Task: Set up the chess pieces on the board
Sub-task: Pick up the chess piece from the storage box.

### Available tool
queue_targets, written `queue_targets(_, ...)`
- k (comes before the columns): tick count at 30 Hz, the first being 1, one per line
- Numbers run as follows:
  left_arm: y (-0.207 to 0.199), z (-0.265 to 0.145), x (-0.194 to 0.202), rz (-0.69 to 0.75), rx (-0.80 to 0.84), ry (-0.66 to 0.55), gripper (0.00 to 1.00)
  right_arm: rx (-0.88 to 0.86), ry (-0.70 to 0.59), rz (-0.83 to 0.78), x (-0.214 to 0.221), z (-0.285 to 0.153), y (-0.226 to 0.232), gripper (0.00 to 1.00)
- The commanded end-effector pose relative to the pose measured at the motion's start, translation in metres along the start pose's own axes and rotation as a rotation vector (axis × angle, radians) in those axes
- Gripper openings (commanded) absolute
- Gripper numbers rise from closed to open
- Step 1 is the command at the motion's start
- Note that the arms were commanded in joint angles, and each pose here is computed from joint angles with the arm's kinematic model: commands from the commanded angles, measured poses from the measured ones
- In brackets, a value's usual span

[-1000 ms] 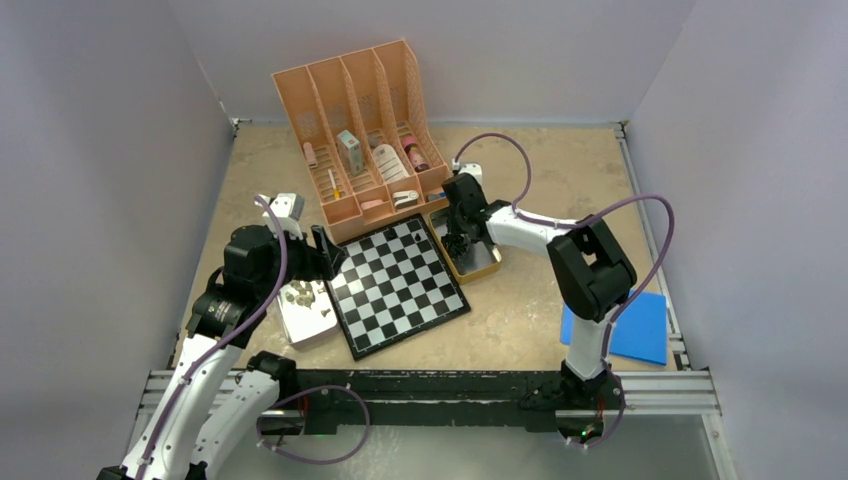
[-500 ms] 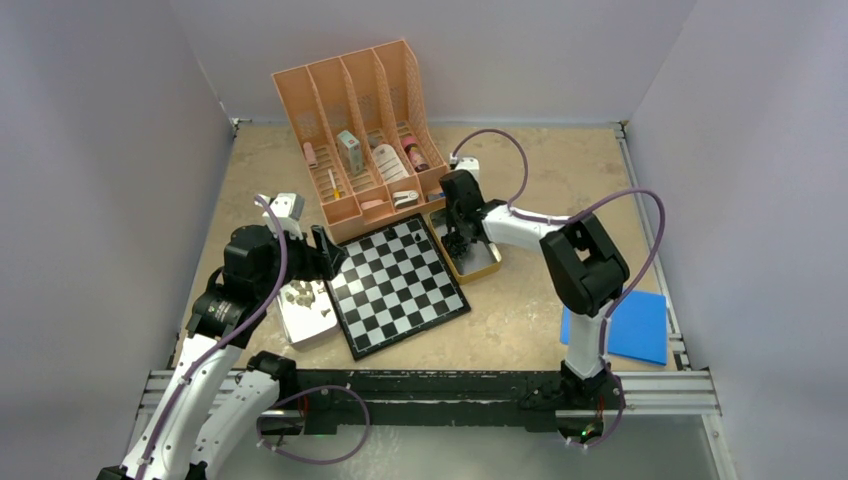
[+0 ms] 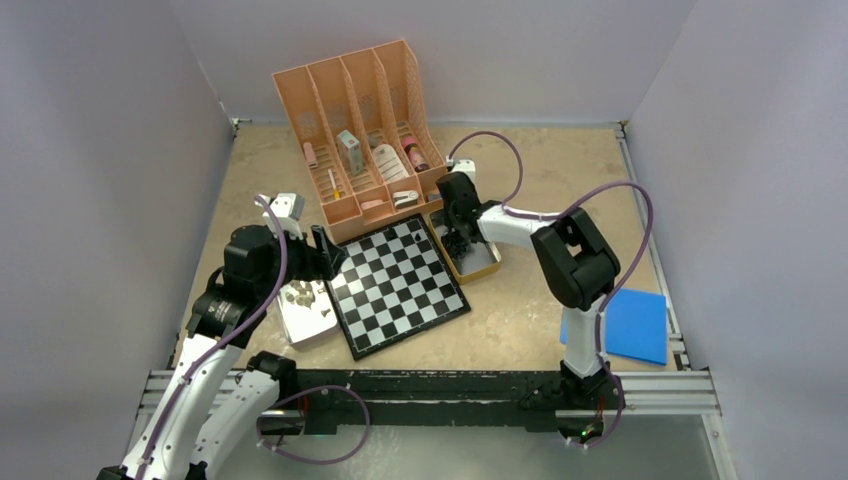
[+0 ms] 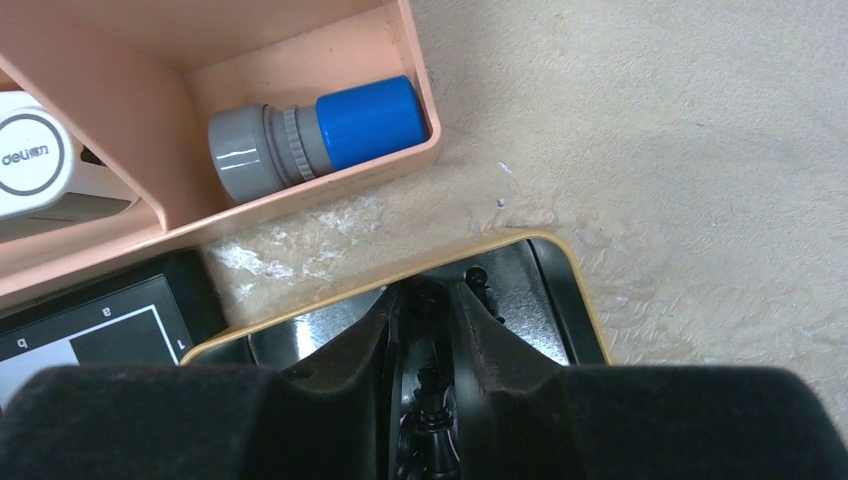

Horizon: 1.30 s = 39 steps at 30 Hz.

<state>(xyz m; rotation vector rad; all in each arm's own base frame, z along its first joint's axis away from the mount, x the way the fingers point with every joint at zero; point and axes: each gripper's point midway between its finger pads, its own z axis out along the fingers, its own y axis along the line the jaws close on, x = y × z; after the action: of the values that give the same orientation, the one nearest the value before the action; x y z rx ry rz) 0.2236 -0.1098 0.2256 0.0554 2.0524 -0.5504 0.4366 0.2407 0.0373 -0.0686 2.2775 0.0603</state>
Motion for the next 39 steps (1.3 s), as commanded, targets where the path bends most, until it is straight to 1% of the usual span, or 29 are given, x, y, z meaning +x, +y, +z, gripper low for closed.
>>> queue_targets(1,0.0,0.0,-0.006,0.001,0.001,-0.029,0.69,0.008,-0.075,0.016,-0.028,0.0,0.003,0.25)
queue_targets(14,0.0,0.001,-0.006,0.001,0.001,-0.029,0.69,0.046,-0.096,0.017,-0.032,-0.002,-0.005,0.13)
queue_targets(21,0.0,0.0,-0.007,0.001,0.001,-0.029,0.69,0.062,-0.107,0.029,-0.046,-0.019,-0.009,0.12)
queue_targets(26,0.0,0.0,-0.007,0.001,0.001,-0.029,0.69,0.037,-0.127,0.039,-0.059,-0.042,-0.006,0.11)
queue_targets(34,-0.002,-0.001,-0.007,0.006,0.013,-0.034,0.69,-0.073,-0.154,0.038,-0.071,-0.079,0.02,0.11)
queue_targets(39,-0.003,-0.002,-0.008,0.008,0.02,-0.043,0.69,-0.182,-0.161,0.024,-0.067,-0.102,0.059,0.11)
